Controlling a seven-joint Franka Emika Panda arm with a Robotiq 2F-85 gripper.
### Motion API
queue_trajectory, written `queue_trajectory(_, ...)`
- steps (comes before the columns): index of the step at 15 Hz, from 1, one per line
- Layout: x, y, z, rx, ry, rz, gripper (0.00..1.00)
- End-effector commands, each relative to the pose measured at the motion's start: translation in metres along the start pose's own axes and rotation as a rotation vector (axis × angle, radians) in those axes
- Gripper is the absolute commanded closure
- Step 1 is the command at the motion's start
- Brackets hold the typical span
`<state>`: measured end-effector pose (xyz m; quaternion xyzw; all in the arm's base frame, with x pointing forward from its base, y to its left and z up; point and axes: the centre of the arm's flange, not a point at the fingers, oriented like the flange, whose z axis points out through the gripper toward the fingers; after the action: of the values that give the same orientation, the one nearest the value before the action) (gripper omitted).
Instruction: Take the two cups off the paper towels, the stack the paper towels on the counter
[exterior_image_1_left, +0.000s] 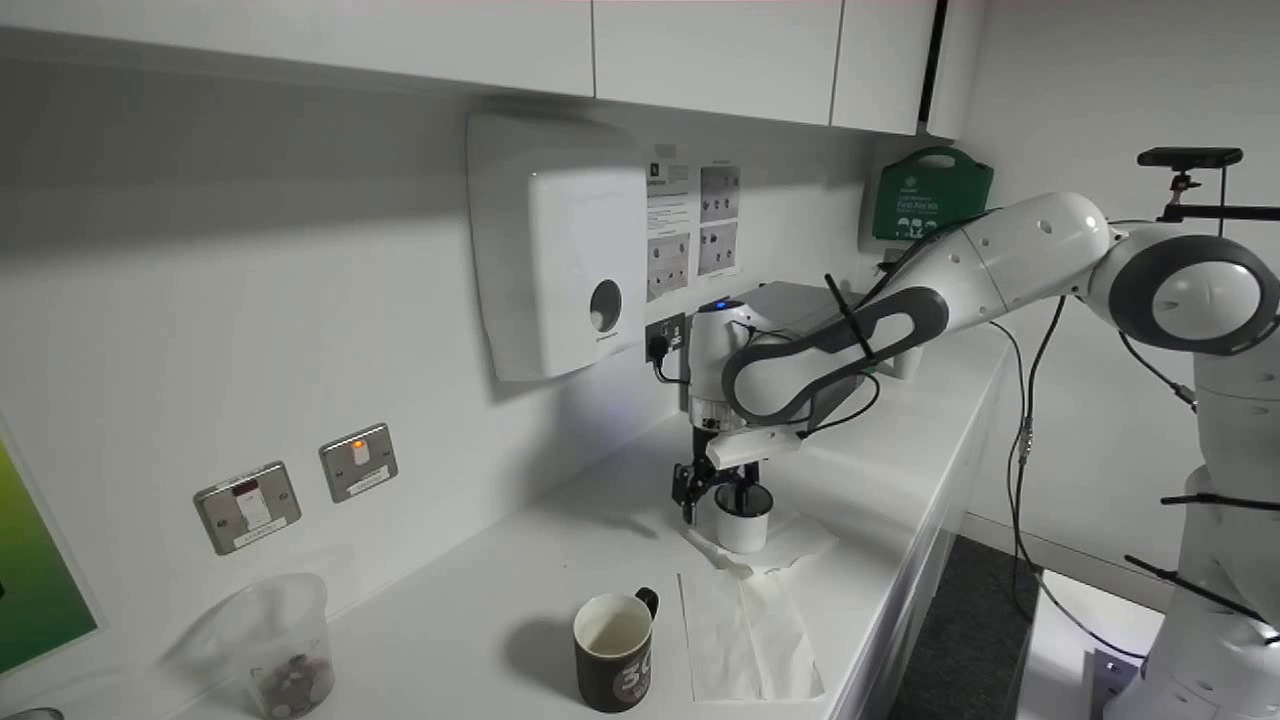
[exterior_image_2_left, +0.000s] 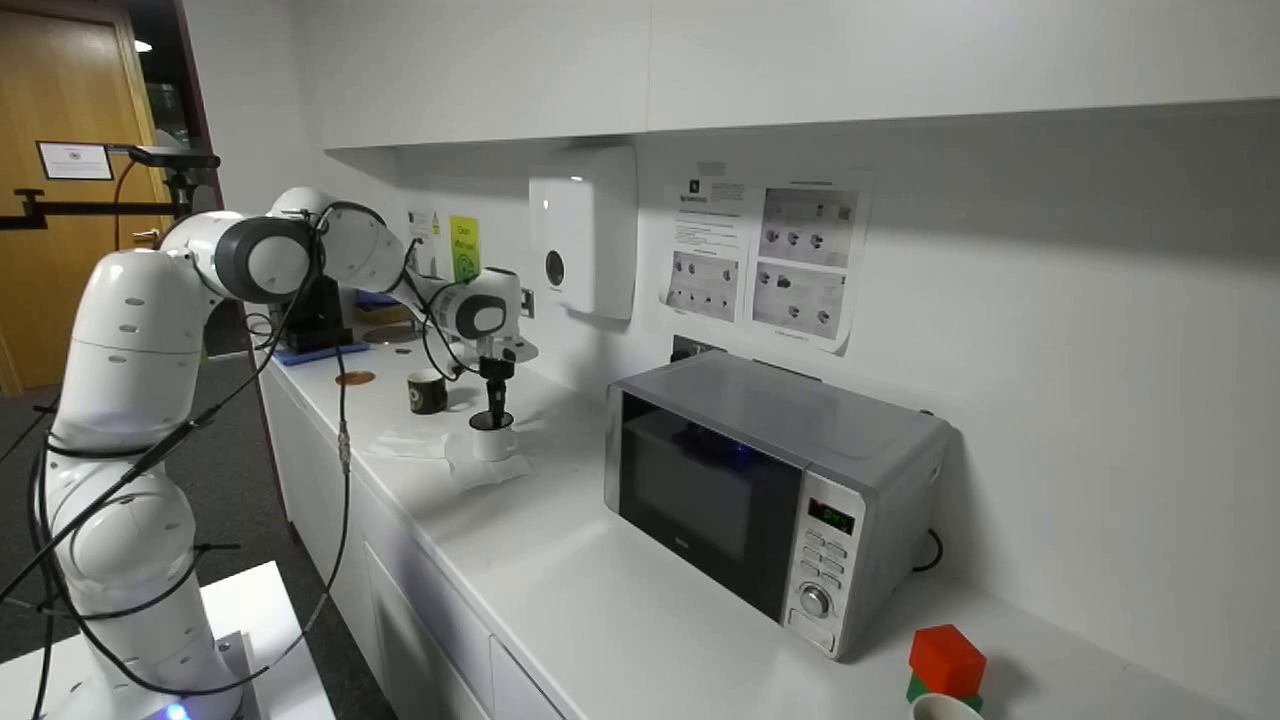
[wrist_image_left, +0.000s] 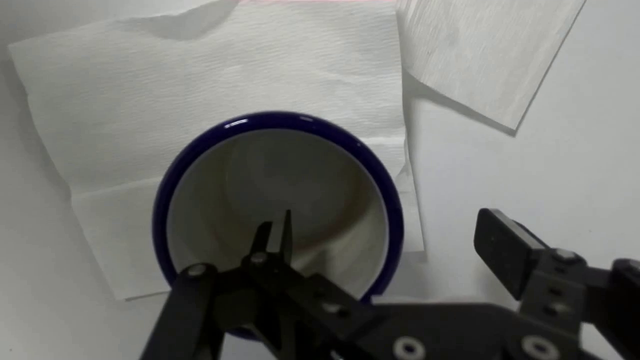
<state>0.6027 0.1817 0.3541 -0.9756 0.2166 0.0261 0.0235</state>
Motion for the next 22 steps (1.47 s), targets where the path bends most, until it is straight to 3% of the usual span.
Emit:
queue_trajectory(1, 0.001, 0.008, -0.015, 0.029, 0.005, 0.024, 0.27)
queue_trajectory(11, 0.006, 0.009, -0.011, 0.016, -0.003, 0.036, 0.99)
queue_trajectory(22, -0.015, 0.011, -0.033, 0.029, 0.034, 0.056, 0.98)
